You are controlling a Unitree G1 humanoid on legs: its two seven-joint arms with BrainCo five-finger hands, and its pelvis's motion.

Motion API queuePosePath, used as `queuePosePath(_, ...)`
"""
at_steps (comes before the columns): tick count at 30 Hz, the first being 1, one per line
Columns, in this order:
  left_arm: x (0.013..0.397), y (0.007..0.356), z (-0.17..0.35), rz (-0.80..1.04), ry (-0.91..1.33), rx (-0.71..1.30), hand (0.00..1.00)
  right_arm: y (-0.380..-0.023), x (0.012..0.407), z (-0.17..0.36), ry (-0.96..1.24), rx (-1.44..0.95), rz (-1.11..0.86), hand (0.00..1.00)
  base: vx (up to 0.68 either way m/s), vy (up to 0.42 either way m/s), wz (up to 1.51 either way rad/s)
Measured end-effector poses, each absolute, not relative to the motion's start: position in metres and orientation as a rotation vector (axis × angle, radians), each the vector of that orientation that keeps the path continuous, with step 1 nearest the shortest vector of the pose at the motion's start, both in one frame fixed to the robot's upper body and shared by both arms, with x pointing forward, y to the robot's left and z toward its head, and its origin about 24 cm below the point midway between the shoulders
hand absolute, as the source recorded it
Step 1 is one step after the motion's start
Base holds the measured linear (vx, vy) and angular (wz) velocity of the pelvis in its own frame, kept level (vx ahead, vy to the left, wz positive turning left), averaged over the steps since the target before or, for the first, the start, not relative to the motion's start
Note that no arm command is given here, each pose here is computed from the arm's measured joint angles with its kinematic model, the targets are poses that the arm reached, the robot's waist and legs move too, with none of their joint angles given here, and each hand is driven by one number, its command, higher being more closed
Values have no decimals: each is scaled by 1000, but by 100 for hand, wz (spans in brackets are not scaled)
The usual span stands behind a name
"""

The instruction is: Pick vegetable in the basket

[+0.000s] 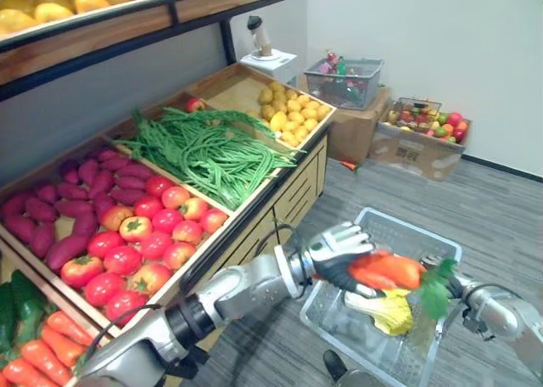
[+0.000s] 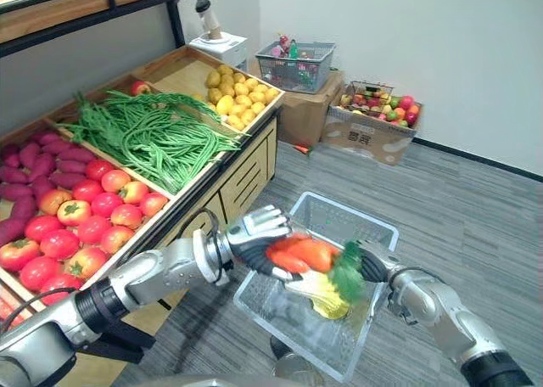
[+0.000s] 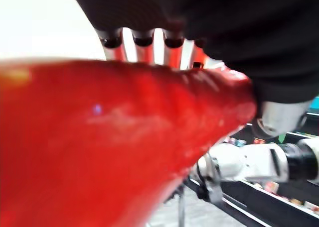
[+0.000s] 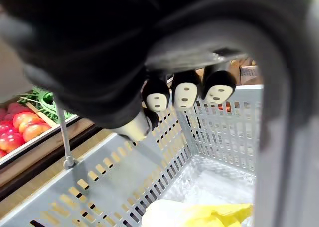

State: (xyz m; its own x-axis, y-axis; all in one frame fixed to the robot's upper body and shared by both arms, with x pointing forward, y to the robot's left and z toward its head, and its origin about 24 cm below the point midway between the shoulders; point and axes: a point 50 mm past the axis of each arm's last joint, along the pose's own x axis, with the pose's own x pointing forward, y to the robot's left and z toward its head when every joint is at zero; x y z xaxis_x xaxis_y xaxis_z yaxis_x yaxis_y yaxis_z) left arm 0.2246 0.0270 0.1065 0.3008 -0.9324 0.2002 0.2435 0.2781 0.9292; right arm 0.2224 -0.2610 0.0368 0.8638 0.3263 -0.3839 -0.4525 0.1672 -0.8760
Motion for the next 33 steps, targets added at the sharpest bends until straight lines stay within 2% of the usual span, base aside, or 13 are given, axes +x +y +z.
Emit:
queuePosePath(9, 200, 3, 74, -1194, -848, 928, 100, -247, 241, 57, 32, -1330, 632, 100, -1, 22, -16)
queuePosePath(18, 192, -5, 55, -1295, -785, 942, 100, -248, 244, 60, 26, -1345, 635, 100, 19, 29, -3)
queuePosePath(25, 197, -5, 36, -1321, -698, 991, 100, -246, 247, 64, 12, -1348, 629, 100, 9, 38, 0)
queuePosePath(33, 215, -4, 7, -1270, -584, 1146, 100, -240, 251, 68, -4, -1320, 653, 100, 16, 34, -2)
